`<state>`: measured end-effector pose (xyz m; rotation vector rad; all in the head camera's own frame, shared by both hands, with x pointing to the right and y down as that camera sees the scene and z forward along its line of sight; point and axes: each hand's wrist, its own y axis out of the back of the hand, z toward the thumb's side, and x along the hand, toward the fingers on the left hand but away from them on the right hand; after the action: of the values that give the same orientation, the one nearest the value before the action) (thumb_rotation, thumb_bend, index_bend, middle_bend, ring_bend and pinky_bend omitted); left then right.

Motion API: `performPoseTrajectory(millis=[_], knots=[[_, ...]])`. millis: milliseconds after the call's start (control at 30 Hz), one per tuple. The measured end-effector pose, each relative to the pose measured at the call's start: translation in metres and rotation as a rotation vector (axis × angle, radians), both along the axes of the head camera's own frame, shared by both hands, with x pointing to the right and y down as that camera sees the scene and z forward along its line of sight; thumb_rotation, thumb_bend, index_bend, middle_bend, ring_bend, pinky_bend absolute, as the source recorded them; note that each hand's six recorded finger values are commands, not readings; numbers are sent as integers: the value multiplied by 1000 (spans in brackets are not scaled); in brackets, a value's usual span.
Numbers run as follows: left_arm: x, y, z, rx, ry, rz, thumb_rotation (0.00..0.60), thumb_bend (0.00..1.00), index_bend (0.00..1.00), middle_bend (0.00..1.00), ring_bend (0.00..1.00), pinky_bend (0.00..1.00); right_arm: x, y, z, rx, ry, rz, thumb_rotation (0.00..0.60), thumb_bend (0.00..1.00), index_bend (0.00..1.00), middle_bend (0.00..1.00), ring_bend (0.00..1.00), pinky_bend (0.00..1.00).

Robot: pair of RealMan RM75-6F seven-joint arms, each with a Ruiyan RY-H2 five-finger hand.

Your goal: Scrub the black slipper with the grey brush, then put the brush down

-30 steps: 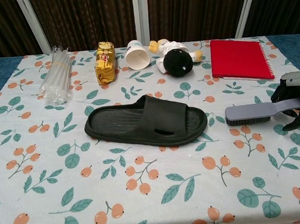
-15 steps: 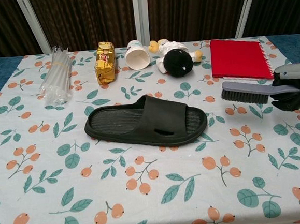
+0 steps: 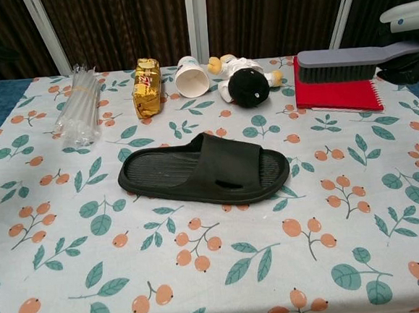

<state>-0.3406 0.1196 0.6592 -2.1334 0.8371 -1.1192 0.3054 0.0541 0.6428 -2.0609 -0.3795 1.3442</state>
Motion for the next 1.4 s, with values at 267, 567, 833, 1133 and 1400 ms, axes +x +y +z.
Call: performPoseTrajectory(millis=[267,567,833,1133,1400], knots=[[89,-13,51,-151,50,191,600,50,86,124,68,144,-22,-2,3,24,18,-70,600,533,1000,1000,1000,1000],[148,-4,87,-217,52,295,600,51,85,124,68,144,-57,8,32,47,-18,-102,600,544,1000,1000,1000,1000],[167,3,106,-266,49,302,600,50,87,131,69,145,-78,12,55,85,-39,-114,600,546,1000,1000,1000,1000],[173,-2,120,-268,53,262,600,50,227,332,178,226,-103,26,80,82,-46,-154,600,545,1000,1000,1000,1000],[174,-6,125,-256,75,227,600,51,350,477,290,275,-117,28,95,137,-29,-185,600,546,1000,1000,1000,1000]])
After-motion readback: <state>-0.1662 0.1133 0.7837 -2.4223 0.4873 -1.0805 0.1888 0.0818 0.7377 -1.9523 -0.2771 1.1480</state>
